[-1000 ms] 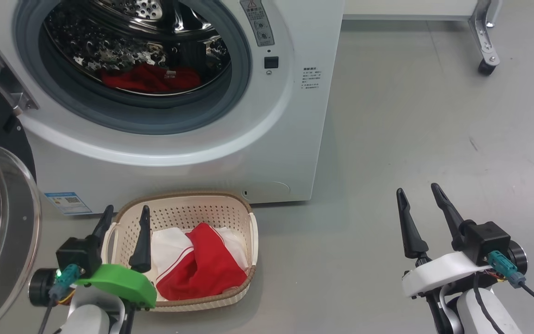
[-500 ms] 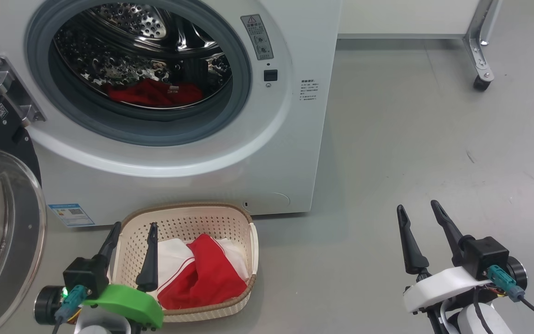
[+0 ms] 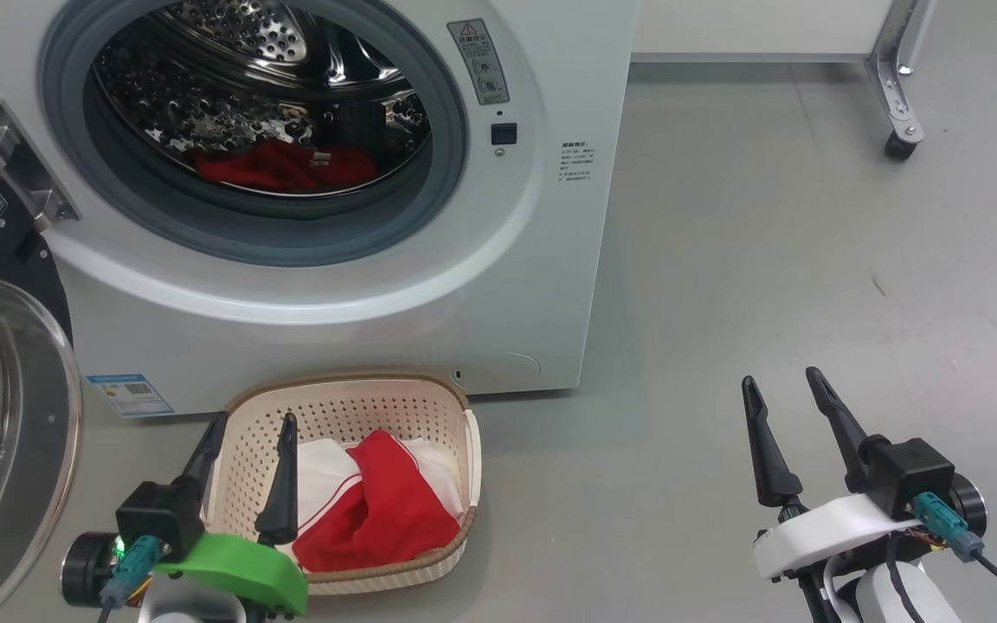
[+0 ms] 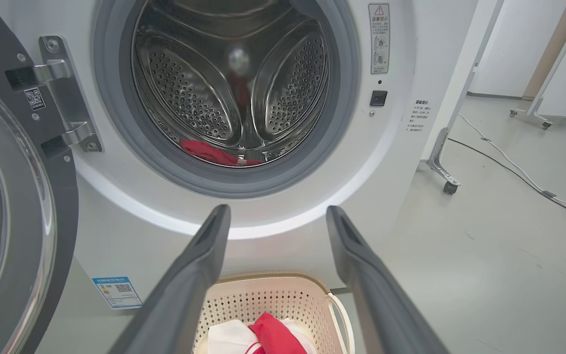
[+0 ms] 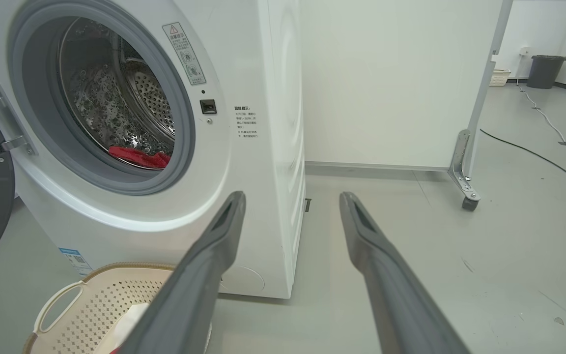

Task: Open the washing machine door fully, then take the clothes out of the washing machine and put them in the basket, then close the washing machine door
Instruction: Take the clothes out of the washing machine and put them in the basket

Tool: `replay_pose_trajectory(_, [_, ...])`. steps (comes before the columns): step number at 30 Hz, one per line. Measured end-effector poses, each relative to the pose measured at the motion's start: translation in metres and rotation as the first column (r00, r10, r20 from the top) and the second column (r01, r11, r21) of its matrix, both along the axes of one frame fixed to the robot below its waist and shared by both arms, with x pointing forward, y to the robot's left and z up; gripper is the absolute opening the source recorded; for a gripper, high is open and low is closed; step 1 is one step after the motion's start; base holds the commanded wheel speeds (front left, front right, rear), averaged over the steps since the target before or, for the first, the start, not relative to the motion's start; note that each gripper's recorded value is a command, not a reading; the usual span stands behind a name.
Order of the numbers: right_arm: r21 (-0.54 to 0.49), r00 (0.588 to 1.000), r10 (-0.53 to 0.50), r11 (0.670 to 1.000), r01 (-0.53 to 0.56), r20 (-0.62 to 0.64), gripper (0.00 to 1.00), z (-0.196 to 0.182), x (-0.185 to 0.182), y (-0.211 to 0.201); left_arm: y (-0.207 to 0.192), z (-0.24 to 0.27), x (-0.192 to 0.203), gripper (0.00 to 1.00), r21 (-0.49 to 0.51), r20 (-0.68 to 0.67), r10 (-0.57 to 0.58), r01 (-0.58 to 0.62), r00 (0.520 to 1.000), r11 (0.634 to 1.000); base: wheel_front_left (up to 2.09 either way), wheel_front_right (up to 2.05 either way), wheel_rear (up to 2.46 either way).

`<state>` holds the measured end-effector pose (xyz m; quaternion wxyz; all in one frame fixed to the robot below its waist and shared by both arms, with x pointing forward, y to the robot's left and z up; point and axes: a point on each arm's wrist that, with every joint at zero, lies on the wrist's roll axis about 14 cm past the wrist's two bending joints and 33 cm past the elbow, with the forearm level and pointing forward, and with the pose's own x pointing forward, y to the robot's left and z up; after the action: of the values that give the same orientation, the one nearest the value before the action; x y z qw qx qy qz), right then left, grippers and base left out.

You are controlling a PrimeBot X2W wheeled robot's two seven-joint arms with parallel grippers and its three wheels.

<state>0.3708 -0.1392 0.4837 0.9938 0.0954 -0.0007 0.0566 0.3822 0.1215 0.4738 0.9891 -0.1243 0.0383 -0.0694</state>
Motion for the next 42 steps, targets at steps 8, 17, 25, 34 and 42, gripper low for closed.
replay_pose_trajectory(8, [0.003,1.000,0.005,1.000,-0.005,-0.002,1.00,-0.001,0.001,0.000,0.002,0.004,0.002,1.00,0.005,0.003,0.006,-0.006,1.000,1.000,0.00,0.00,0.00])
replay_pose_trajectory(17, [-0.012,1.000,0.004,1.000,-0.005,-0.023,1.00,-0.010,0.008,-0.001,-0.005,-0.014,0.011,1.00,0.017,-0.074,-0.027,0.029,0.997,0.999,0.00,0.00,0.00])
replay_pose_trajectory(25, [-0.016,0.999,0.019,1.000,-0.020,-0.037,1.00,-0.018,0.026,0.004,-0.008,-0.029,0.048,1.00,0.038,-0.136,-0.060,0.066,0.989,0.997,0.00,0.00,0.00])
replay_pose_trajectory(34, [-0.010,0.999,0.016,1.000,-0.017,-0.043,1.00,-0.025,0.046,0.002,-0.017,-0.053,0.098,1.00,0.010,-0.232,-0.101,0.106,0.967,0.994,0.00,0.00,0.00])
replay_pose_trajectory(42, [0.026,0.997,-0.005,1.000,0.007,-0.078,1.00,-0.041,0.061,-0.002,-0.012,-0.084,0.152,1.00,-0.011,-0.333,-0.106,0.108,0.937,0.994,0.00,0.00,0.00])
